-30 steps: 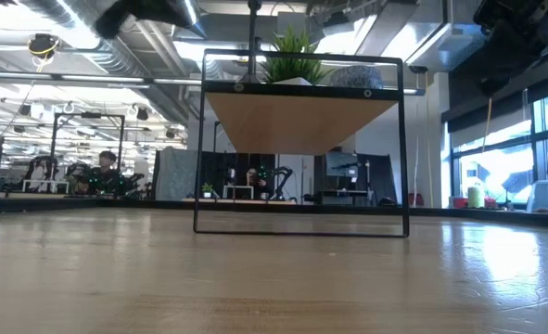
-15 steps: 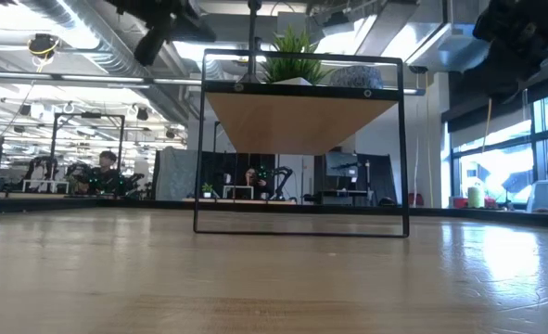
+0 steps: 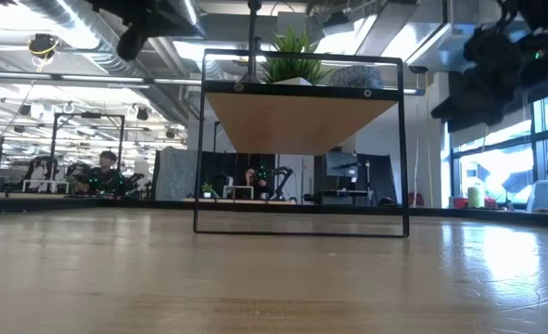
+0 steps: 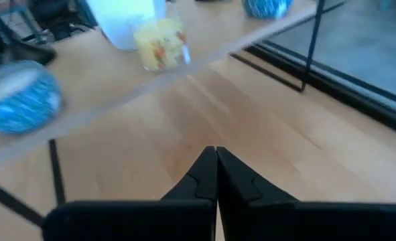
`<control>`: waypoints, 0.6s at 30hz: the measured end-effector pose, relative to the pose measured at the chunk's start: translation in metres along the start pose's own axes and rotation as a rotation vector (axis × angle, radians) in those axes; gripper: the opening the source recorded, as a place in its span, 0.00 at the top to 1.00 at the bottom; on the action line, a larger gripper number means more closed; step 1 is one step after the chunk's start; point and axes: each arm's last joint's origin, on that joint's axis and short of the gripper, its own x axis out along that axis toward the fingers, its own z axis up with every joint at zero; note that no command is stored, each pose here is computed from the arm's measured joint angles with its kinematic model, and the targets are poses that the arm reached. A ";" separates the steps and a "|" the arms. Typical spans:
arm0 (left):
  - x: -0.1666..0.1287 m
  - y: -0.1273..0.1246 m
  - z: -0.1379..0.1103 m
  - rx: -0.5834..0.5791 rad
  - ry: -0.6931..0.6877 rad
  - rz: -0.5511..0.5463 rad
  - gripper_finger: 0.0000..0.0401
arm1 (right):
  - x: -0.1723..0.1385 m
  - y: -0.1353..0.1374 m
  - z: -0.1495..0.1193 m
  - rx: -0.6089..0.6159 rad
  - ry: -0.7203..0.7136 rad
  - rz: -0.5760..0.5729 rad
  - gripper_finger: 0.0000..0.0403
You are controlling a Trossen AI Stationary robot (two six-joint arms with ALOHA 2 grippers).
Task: Pick & Place candle stick holders
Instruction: Return to Home Position
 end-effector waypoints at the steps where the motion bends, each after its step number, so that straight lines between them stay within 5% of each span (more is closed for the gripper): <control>1: -0.003 0.000 0.001 -0.002 -0.006 -0.010 1.00 | 0.003 -0.001 -0.005 0.014 -0.001 -0.012 1.00; 18: -0.028 0.002 0.006 -0.034 -0.007 -0.089 1.00 | 0.025 -0.005 -0.043 0.094 -0.039 0.048 1.00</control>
